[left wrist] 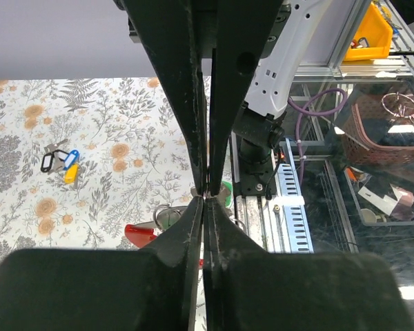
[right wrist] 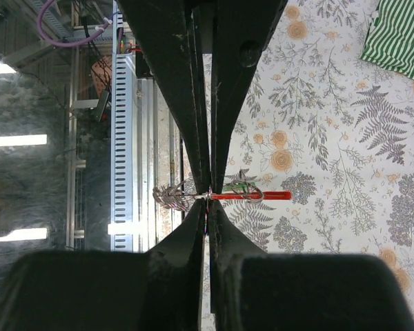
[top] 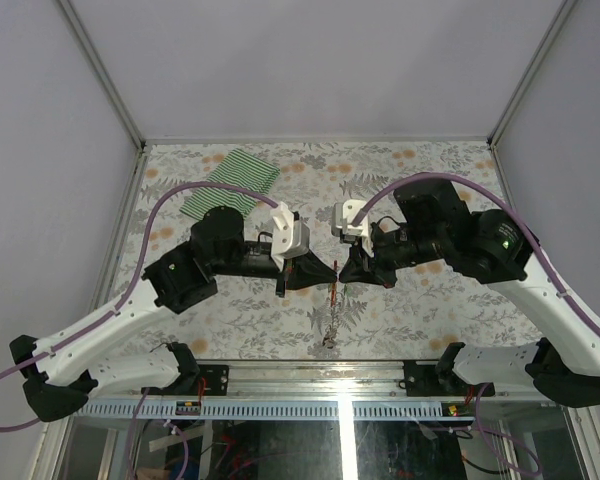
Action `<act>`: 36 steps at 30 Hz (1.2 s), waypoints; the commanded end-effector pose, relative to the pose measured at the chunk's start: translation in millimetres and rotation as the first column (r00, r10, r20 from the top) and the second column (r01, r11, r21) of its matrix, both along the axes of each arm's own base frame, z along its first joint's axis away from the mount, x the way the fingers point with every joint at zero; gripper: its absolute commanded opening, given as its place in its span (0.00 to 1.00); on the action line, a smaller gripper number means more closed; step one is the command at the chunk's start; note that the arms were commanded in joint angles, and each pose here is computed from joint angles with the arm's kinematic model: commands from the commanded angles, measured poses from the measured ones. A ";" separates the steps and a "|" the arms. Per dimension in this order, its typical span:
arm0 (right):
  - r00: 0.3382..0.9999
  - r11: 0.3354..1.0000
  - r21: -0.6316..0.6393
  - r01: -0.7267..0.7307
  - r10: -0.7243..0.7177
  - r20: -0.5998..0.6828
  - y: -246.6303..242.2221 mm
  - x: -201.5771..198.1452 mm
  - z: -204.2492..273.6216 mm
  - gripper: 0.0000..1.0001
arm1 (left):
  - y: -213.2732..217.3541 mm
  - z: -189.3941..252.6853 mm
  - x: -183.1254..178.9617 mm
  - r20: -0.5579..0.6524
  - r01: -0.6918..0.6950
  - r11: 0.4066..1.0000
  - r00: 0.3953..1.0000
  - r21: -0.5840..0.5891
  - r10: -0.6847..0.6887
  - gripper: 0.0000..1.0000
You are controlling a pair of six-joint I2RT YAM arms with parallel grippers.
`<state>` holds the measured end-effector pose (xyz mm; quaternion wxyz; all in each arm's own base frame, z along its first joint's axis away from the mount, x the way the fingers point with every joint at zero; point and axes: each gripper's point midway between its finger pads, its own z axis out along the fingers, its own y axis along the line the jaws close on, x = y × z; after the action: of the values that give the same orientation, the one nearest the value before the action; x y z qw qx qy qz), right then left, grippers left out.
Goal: Put the keys on the keyring
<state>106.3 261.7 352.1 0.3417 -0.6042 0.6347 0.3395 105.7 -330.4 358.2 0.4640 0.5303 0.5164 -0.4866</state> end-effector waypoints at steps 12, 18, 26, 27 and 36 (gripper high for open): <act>0.970 0.890 0.439 0.120 -0.199 0.138 6.5 16.1 94.5 0.38 | 12.8 39.3 30.5 -0.014 -0.233 0.947 0.972 -0.221 0.236 0.00; 0.902 0.750 0.543 0.377 -0.431 -0.032 -0.6 47.7 92.5 0.42 | 32.2 54.3 45.2 -0.084 -0.363 0.848 0.929 -0.385 0.360 0.00; 0.765 0.569 0.516 0.640 -0.531 -0.364 4.0 70.5 81.2 0.47 | 41.7 51.8 67.5 -0.126 -0.485 0.784 0.870 -0.387 0.476 0.00; 0.754 0.571 0.495 0.655 -0.537 -0.378 6.1 72.1 76.4 0.48 | 42.5 49.8 71.6 -0.132 -0.507 0.778 0.858 -0.371 0.496 0.00; 0.715 0.592 0.401 0.699 -0.561 -0.417 23.1 83.2 52.8 0.48 | 46.5 46.1 86.0 -0.125 -0.575 0.752 0.814 -0.323 0.568 0.00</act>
<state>184.4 281.8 382.0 0.4954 -0.2009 0.7386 0.4106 186.0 -294.4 370.4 0.6331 0.2805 0.5895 -0.4159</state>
